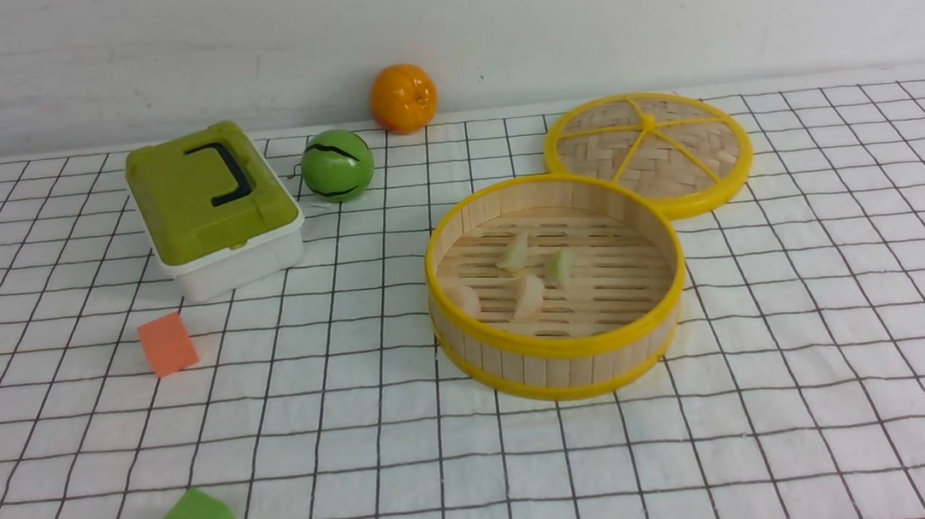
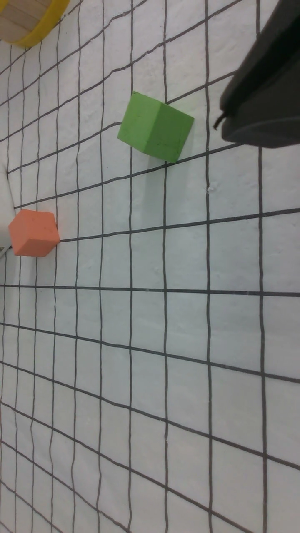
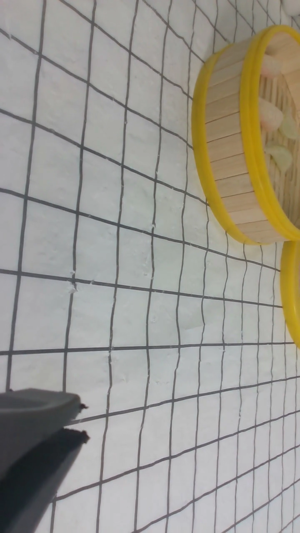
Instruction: Put the dumplings into the steamer on the table with the white tablecloth.
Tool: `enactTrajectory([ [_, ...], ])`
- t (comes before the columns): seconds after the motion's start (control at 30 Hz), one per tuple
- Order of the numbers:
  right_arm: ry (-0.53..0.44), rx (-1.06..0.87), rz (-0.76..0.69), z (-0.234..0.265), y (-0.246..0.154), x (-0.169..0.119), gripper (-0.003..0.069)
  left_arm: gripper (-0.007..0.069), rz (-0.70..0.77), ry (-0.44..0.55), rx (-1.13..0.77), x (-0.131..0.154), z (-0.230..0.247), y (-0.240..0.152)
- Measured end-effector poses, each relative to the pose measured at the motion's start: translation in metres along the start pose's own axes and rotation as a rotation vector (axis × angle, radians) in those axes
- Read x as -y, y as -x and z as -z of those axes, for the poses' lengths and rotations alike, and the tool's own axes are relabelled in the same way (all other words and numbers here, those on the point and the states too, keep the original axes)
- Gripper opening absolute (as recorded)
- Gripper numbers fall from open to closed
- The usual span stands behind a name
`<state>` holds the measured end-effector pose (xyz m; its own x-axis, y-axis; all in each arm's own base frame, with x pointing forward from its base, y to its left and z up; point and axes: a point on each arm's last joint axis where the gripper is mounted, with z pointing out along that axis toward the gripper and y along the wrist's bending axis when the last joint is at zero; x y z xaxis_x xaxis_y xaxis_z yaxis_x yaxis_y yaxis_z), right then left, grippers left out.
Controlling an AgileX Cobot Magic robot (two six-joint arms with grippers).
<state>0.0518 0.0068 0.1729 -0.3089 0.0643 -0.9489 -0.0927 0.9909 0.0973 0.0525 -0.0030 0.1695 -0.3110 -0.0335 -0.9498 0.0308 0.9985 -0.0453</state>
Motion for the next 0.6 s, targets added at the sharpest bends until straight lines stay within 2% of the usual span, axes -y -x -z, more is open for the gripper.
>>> enactTrajectory([
  [0.6,0.000,0.000,0.000,0.0000,0.0000,0.0000,0.0093,-0.0013,0.000,0.000,0.000,0.0000,0.0000,0.0000],
])
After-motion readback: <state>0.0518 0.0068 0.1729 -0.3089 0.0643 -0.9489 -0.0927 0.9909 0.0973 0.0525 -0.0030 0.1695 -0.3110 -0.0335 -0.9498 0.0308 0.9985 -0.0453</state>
